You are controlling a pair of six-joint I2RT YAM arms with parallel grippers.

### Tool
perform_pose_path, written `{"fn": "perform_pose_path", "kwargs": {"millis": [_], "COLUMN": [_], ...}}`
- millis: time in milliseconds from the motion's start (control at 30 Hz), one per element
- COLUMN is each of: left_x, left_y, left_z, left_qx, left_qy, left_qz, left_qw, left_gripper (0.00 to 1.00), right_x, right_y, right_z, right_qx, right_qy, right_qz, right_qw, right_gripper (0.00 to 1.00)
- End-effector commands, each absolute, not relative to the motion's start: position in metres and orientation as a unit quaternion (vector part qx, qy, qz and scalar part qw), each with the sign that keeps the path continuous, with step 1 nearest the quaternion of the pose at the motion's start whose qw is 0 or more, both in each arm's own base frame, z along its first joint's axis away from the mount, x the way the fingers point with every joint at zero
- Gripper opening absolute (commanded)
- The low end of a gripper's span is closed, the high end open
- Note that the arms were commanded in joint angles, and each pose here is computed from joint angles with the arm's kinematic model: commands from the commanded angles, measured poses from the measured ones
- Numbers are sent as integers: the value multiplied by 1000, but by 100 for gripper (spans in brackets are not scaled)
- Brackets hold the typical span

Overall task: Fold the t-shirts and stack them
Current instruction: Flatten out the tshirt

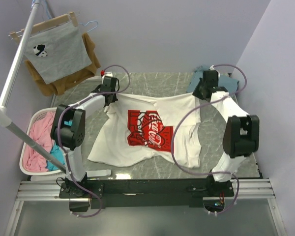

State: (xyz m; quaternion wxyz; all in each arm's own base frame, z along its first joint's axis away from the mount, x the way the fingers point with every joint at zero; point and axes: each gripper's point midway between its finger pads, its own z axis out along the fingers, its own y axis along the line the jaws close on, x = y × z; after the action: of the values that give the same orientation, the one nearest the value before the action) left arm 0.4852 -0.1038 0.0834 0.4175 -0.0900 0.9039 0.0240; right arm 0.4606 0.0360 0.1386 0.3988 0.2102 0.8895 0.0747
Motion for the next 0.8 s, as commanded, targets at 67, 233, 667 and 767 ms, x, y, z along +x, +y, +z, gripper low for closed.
{"fn": "perform_pose_path", "kwargs": {"millis": [67,233,667,767], "left_x": [537,575,591,598], "left_y": [-87,-68,-47,-33], "left_z": [99,110,61,60], "left_qx": [-76,-88,-74,-87], "left_qy": [887,872,880,881], "left_qz": [98,144,173,160], "left_qw": [445,459,437,437], "left_gripper": [1,1,41,48], "right_x": [536,574,592,592], "right_y": [28,25,34,37], "right_z": [169,179,156,155], "right_qx": [208,212,201,197], "right_qy": [867,857,868,868], "right_qz": [88,126,140,147], "right_qw": [445,452,433,432], "right_gripper": [0,0,0,0]}}
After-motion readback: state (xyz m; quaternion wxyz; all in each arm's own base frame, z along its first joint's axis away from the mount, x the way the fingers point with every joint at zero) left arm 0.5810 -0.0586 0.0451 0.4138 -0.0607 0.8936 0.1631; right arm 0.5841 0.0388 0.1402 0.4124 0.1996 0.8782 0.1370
